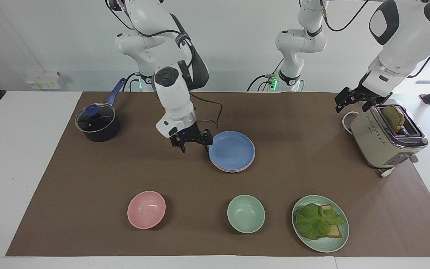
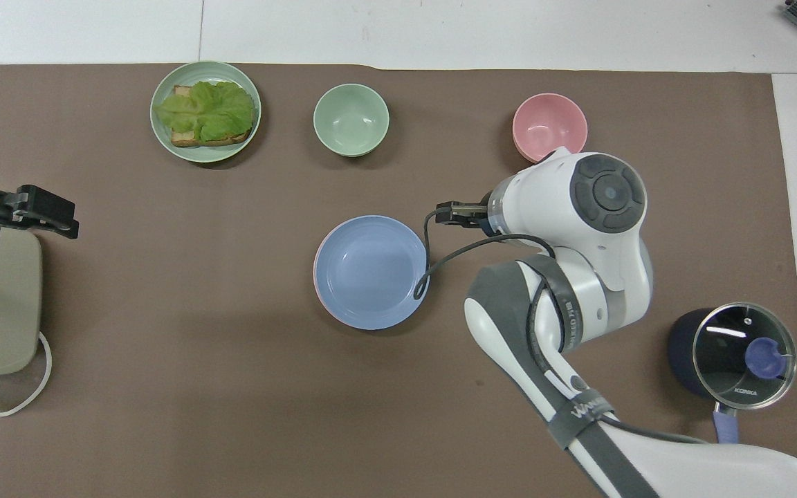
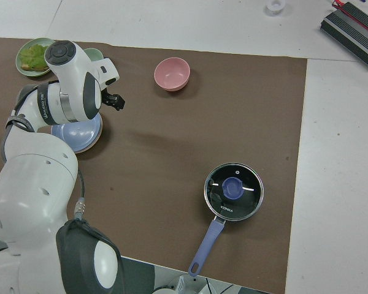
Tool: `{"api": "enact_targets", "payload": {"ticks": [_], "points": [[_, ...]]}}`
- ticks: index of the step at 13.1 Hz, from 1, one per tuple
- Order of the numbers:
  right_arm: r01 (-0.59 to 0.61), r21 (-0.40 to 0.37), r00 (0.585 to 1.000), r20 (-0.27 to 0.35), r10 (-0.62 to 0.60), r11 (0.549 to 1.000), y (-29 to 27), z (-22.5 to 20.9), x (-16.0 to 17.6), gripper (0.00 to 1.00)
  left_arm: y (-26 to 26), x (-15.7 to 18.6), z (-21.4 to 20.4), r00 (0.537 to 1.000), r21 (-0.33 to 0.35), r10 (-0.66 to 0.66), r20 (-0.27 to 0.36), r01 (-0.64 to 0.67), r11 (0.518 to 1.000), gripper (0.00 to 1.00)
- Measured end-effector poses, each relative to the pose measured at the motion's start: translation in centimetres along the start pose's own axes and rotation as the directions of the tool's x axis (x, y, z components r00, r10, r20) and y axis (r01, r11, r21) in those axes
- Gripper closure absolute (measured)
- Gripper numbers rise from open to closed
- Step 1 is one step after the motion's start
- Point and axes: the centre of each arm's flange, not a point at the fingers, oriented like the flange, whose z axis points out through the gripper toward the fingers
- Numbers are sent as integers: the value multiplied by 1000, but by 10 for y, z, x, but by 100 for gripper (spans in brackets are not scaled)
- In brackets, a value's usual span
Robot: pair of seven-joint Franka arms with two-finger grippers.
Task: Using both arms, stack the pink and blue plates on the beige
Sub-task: 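Open the right gripper and withdraw it from the plate stack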
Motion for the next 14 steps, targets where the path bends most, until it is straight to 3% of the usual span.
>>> {"api": "enact_targets", "payload": {"ticks": [2,6,14], "points": [[-2,-37,1000,-20,2,999,25,-27,11,0,0,0,0,1000,0,0,0,0,1000,0],[8,-64,1000,21,-6,998,64,-71,27,0,0,0,0,1000,0,0,0,0,1000,0],[-37,-87,996,79,44,995,166,-150,23,0,0,0,0,1000,0,0,0,0,1000,0]]}}
